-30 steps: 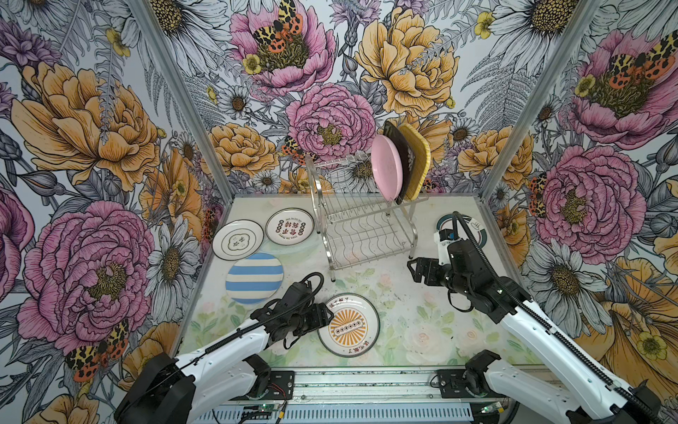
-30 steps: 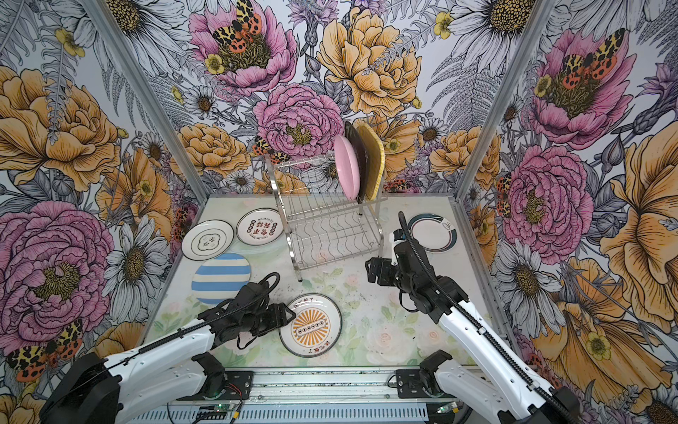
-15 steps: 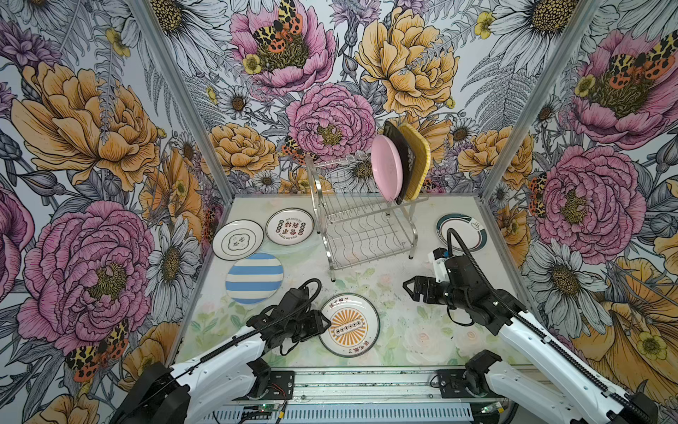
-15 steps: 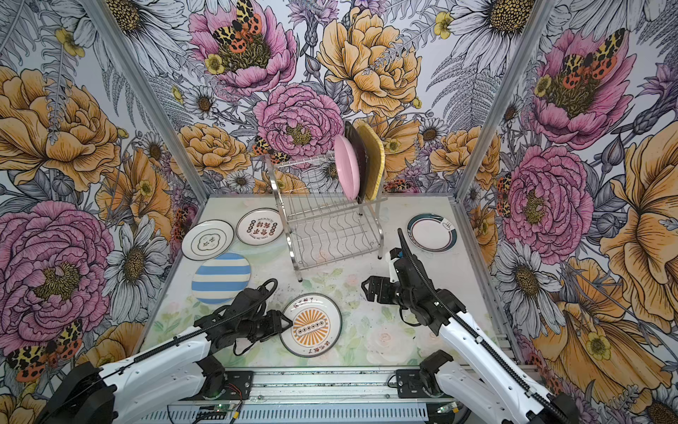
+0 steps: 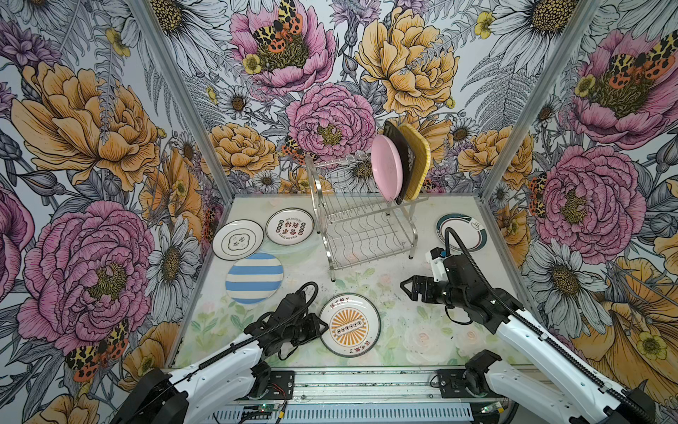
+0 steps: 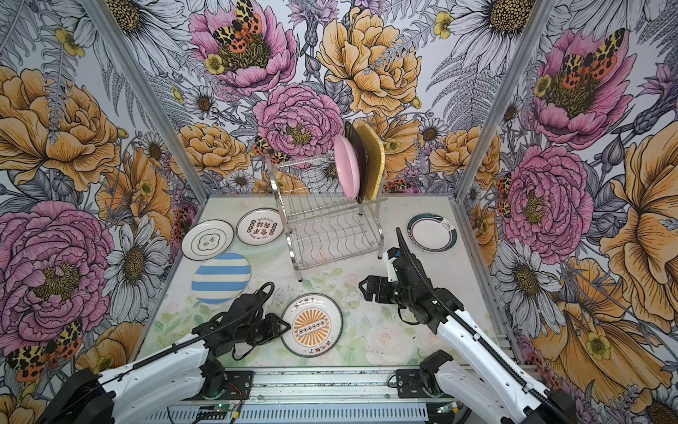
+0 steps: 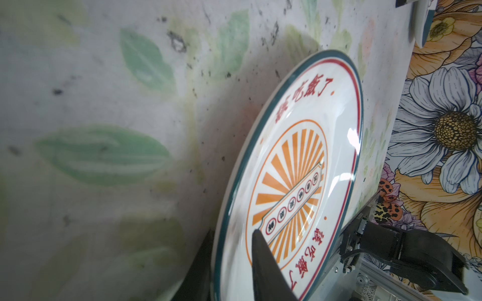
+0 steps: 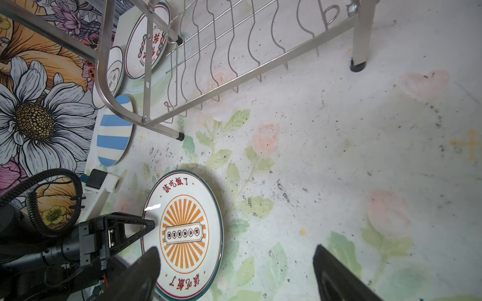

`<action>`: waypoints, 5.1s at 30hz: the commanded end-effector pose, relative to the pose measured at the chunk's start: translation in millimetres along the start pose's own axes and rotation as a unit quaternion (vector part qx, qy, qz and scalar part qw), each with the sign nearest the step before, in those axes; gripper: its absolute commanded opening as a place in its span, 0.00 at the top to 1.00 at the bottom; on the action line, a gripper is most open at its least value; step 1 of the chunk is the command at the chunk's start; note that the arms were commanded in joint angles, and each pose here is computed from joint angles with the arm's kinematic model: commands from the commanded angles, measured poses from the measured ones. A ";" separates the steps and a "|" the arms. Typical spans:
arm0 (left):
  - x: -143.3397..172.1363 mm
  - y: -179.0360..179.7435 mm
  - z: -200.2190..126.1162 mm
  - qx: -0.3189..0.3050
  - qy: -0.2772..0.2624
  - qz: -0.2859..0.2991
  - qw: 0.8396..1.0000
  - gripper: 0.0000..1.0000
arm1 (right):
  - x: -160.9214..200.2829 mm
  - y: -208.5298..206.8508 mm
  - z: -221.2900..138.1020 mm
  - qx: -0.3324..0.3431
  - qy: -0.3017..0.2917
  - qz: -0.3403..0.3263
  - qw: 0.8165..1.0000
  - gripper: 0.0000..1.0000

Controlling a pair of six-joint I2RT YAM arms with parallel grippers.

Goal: Load plates into a dish rack
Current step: Move the plate to the bottom-center of the table, then pick up the plate from the bottom-center of the table, then place the plate on the dish rack.

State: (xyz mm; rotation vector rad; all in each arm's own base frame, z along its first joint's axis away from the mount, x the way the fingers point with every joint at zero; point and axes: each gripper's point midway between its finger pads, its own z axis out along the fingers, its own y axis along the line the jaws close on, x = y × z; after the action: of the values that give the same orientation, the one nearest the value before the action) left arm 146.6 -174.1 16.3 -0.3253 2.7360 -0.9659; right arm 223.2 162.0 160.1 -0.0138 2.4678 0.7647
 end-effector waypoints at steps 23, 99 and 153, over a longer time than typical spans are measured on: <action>-22.3 -66.6 -28.8 0.151 -0.033 0.021 0.988 1.00 | 8.0 6.2 14.9 -0.038 0.020 0.002 0.999 0.08; -99.3 -101.9 -86.3 0.123 -0.162 0.084 0.976 0.09 | -107.3 114.6 -114.6 -0.047 -0.158 -0.132 0.977 1.00; -102.6 -90.3 -74.5 0.115 -0.160 0.085 0.977 0.04 | -347.6 194.9 -57.4 0.309 -0.378 -0.248 0.837 1.00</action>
State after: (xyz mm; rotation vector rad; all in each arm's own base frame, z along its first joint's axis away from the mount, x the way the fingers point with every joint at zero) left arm 233.0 -171.7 141.0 -0.2083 2.3281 -1.0655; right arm 456.5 255.2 443.9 -0.1904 1.7883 -0.2828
